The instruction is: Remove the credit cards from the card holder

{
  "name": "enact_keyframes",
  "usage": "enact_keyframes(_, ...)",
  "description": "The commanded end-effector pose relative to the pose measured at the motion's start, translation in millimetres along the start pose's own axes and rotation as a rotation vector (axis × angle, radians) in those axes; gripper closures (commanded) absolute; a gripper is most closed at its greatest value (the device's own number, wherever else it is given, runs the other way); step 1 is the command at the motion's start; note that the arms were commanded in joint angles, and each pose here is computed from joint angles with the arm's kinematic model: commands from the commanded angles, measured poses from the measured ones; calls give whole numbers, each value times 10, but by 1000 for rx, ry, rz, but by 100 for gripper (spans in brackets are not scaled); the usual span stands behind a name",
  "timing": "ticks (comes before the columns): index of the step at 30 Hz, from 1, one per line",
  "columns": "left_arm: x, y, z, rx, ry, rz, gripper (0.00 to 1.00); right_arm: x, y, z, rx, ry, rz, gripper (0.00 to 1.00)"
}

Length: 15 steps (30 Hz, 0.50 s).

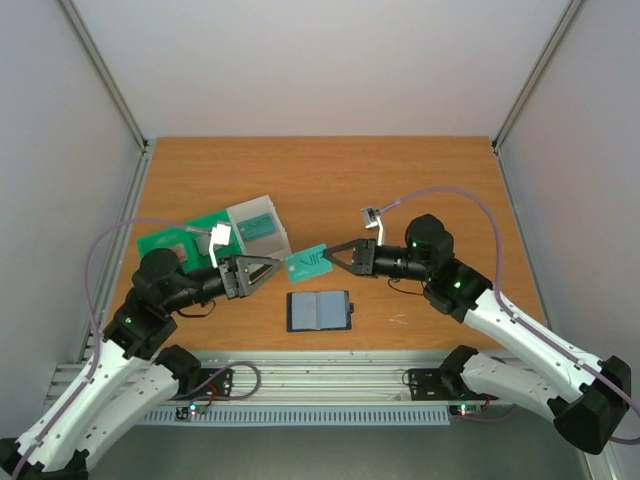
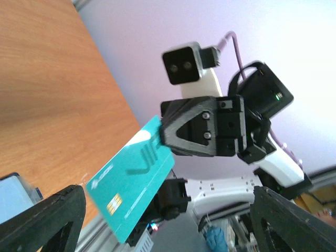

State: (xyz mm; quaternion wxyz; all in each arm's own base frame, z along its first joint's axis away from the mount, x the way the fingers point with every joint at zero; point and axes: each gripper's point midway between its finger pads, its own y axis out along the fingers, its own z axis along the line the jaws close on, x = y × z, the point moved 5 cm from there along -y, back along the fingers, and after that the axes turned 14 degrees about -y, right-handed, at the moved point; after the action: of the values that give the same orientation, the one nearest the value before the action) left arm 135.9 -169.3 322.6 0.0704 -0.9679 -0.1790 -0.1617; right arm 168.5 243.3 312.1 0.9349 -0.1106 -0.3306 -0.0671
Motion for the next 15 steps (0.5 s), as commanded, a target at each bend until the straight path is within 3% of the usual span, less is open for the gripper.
enact_keyframes(1,58,-9,92,-17,-44,-88,13,242,-113,97,-29,1,-170,99)
enact_keyframes(5,70,36,102,-49,-92,-83,17,320,-153,148,-24,10,-221,99)
enact_keyframes(15,139,183,37,-137,-152,-46,40,348,-110,157,6,38,-225,99)
